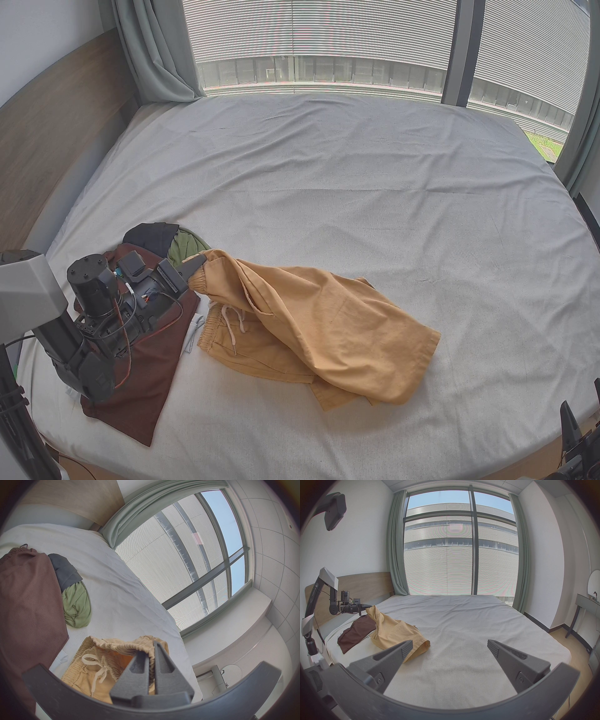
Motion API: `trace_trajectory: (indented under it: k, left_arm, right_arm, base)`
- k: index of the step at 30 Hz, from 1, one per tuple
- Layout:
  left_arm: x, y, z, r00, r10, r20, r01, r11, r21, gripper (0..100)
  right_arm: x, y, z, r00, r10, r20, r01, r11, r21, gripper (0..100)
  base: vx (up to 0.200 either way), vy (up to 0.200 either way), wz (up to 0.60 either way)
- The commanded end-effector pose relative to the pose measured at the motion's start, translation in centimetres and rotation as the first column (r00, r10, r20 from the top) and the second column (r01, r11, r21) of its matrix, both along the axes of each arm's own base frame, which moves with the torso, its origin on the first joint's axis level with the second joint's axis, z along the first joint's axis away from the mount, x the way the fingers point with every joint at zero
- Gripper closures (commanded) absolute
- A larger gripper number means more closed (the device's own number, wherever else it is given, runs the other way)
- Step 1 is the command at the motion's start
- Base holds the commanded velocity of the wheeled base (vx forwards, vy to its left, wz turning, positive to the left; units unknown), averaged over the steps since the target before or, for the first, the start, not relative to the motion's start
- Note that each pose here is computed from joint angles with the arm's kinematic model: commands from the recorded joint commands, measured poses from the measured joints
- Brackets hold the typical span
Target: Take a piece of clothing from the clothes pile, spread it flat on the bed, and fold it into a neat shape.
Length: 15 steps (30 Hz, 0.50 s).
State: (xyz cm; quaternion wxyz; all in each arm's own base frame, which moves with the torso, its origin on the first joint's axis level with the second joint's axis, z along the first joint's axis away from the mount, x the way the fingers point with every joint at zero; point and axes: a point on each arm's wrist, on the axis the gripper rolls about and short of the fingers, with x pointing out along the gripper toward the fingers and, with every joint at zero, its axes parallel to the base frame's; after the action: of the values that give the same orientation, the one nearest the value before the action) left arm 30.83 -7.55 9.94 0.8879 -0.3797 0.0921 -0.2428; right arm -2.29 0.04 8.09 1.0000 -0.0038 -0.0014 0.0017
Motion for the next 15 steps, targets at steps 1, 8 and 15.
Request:
trace_trajectory:
  k: [1,8,15]
  left_arm:
    - [0.16,0.59,-0.25,1.0,0.02,-0.008,-0.02,1.0,0.002,100]
    - [0.38,1.25,-0.17,0.999,0.043,-0.003,-0.043,0.999,0.001,100]
    - [0.38,1.15,-0.22,0.999,0.04,-0.005,-0.04,0.999,0.002,100]
  right_arm:
    - [0.0,0.0,-0.48,1.0,0.001,0.0,-0.001,1.0,0.0,0]
    - [-0.01,0.04,-0.48,1.0,0.023,0.0,-0.023,1.0,-0.022,0]
    - [-0.01,0.07,-0.47,0.999,0.032,0.002,-0.032,0.999,-0.032,0]
  base:
    - [0.0,0.0,0.0]
    - [0.0,0.0,0.0]
    - [0.0,0.0,0.0]
